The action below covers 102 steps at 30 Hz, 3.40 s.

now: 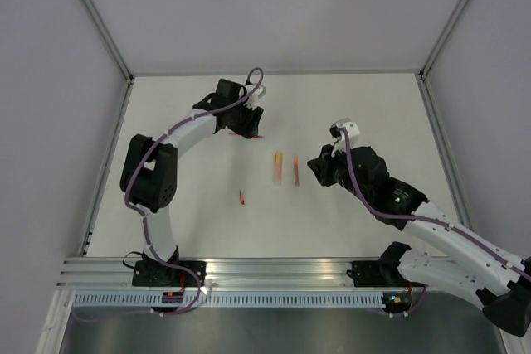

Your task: Insert the pens into the pen caps

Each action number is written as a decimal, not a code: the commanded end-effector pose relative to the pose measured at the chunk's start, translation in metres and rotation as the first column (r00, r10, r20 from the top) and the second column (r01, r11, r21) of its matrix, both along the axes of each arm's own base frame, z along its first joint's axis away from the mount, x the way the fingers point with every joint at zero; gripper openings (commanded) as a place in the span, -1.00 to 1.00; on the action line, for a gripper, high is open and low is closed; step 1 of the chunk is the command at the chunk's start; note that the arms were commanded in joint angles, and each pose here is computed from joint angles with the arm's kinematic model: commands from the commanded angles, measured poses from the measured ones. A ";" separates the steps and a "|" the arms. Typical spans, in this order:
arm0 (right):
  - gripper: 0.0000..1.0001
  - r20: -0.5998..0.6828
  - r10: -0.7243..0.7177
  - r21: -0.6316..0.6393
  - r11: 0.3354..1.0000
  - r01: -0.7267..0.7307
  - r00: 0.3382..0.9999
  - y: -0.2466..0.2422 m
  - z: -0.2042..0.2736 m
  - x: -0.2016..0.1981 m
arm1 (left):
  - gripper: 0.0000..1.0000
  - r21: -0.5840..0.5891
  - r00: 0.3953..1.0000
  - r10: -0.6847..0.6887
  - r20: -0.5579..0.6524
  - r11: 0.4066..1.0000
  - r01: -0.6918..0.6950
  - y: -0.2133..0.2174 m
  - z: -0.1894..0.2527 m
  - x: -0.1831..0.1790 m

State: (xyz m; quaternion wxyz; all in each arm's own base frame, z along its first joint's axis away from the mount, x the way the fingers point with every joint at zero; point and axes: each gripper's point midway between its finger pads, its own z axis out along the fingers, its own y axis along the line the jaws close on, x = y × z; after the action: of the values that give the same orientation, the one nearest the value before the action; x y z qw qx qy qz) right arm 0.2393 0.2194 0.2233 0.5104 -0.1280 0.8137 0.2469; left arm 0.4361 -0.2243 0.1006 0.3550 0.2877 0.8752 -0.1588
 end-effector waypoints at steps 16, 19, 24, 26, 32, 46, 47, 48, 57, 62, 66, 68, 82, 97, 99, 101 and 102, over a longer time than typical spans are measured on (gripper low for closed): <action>-0.61 0.065 0.025 0.053 0.998 -0.028 0.998 -0.001 0.022 -0.005 | 0.23 0.241 0.983 -0.174 -0.054 0.953 0.182 0.027 -0.079 0.043; -0.61 0.062 0.025 0.050 0.998 -0.028 0.998 0.000 0.021 -0.005 | 0.14 0.239 0.981 -0.173 -0.086 0.952 0.189 0.028 -0.087 0.037; -0.60 0.062 0.044 0.062 0.997 -0.048 0.997 0.002 0.024 -0.007 | -0.10 0.209 0.966 -0.180 -0.187 0.953 0.218 0.027 -0.095 0.013; -0.61 0.062 0.048 0.069 0.996 -0.053 0.997 0.002 0.025 -0.009 | -0.17 0.200 0.963 -0.176 -0.206 0.955 0.218 0.026 -0.096 0.004; -0.59 0.078 0.033 0.077 0.996 -0.039 0.996 -0.001 0.028 -0.008 | -0.25 0.234 0.952 -0.119 -0.281 0.954 0.188 0.033 -0.111 -0.014; -0.57 0.092 0.056 0.105 0.992 -0.066 0.994 0.000 0.036 -0.015 | -0.95 0.268 0.935 -0.072 -0.348 0.948 0.173 0.043 -0.116 -0.046; -0.57 0.093 0.054 0.104 0.993 -0.063 0.994 0.000 0.036 -0.014 | -0.95 0.270 0.933 -0.071 -0.352 0.947 0.174 0.041 -0.116 -0.048; -0.57 0.088 0.052 0.103 0.993 -0.061 0.995 0.000 0.034 -0.013 | -0.95 0.252 0.931 -0.073 -0.357 0.952 0.172 0.036 -0.115 -0.050; -0.38 0.045 0.001 0.106 0.994 -0.005 0.999 0.003 0.017 -0.003 | -0.95 0.025 0.979 0.070 -0.194 0.998 -0.066 0.007 -0.036 -0.034; -0.24 0.052 -0.003 0.112 0.994 -0.003 0.999 0.007 0.009 0.002 | -0.95 -0.209 0.973 0.206 -0.106 0.952 -0.225 0.000 0.017 -0.039; -0.23 -0.011 0.033 0.073 0.997 -0.032 0.999 0.022 -0.015 0.007 | -0.95 -0.420 0.944 0.328 -0.045 0.851 -0.315 0.007 0.080 -0.058; -0.23 -0.040 0.086 0.076 0.994 -0.082 0.996 0.035 -0.021 0.005 | -0.95 -0.532 0.940 0.337 -0.057 0.786 -0.314 0.004 0.097 -0.070; -0.23 -0.146 0.205 0.009 0.979 -0.206 0.968 0.090 -0.069 0.010 | -0.95 -0.827 0.976 0.186 0.113 0.563 -0.011 0.013 0.165 -0.188; -0.92 -0.314 0.210 -0.055 0.970 -0.238 0.926 0.177 -0.119 -0.006 | -0.95 -0.844 0.843 0.456 0.286 0.536 -0.003 0.077 0.193 -0.217; -1.00 -0.325 0.222 -0.026 0.970 -0.243 0.919 0.188 -0.123 -0.008 | -0.95 -0.845 0.818 0.499 0.285 0.533 -0.031 0.087 0.193 -0.217; -1.00 -0.349 0.219 -0.024 0.970 -0.243 0.911 0.195 -0.133 -0.013 | -0.95 -0.847 0.794 0.530 0.297 0.530 -0.037 0.094 0.198 -0.218; -0.99 -0.330 0.227 -0.005 0.970 -0.242 0.916 0.202 -0.130 -0.011 | -0.95 -0.846 0.794 0.531 0.296 0.532 -0.040 0.095 0.199 -0.219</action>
State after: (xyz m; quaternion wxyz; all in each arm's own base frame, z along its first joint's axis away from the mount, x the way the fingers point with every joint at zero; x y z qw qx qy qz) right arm 0.2242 0.3926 0.0767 0.3166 -0.2166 0.8850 0.2638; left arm 0.2080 -0.1440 0.3086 0.6780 -0.0037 0.5934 -0.4338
